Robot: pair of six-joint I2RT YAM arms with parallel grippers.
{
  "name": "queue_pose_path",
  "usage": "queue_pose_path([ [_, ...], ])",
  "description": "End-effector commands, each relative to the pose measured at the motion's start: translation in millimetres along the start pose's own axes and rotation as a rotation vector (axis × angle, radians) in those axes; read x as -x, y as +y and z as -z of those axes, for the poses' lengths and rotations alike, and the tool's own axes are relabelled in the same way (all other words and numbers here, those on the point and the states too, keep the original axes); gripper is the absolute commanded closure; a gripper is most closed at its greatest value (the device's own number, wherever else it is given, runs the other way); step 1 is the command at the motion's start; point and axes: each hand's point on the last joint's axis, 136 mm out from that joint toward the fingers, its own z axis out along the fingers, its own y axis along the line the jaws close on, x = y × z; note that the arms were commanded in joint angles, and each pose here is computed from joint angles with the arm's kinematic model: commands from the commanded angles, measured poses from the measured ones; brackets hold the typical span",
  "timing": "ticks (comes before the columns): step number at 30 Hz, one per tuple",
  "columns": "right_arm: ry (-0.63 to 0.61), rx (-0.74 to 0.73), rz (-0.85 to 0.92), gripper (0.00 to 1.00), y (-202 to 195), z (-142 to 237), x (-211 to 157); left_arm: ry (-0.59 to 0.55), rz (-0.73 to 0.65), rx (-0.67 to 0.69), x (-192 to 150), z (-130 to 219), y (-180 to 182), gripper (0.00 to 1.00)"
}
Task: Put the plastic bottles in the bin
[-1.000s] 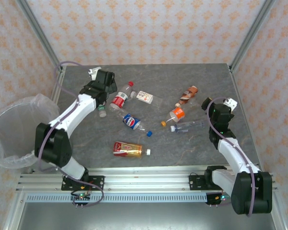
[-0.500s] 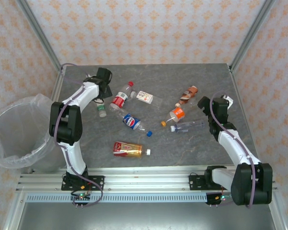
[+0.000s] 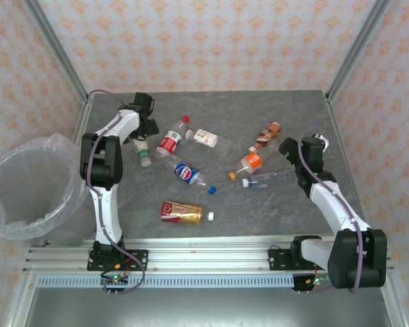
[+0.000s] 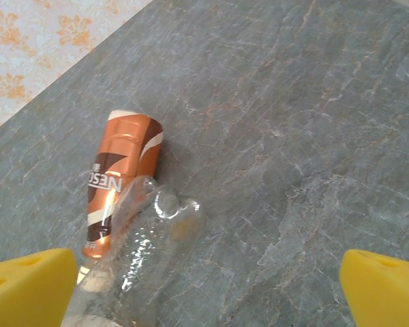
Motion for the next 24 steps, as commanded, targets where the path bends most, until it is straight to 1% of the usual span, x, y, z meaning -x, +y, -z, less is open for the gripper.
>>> queue_pose_path([
  [1,0.030,0.044,0.035,0.01,15,4,5,0.008,-0.011,-0.025,5,-2,-4,0.00],
  [5,0.043,0.086,0.054,0.01,23,8,4,0.009,0.002,-0.030,1,-6,-5,0.07],
  [8,0.029,0.036,0.021,0.01,16,9,9,0.006,0.000,-0.021,1,-7,-3,0.15],
  [11,0.039,0.051,0.000,0.01,21,7,11,0.005,-0.010,-0.023,1,-4,-2,0.24],
  [13,0.040,0.068,-0.012,0.01,26,6,12,0.002,-0.019,-0.023,1,-2,-2,0.32],
  [16,0.030,0.085,-0.020,0.01,30,7,14,-0.007,-0.024,-0.032,1,3,-1,0.40],
  [21,0.027,0.117,-0.023,0.01,38,8,15,-0.039,-0.040,-0.095,2,24,-8,0.44],
  [24,0.016,0.153,0.007,0.01,49,9,15,-0.067,-0.065,-0.123,2,43,-14,0.47],
])
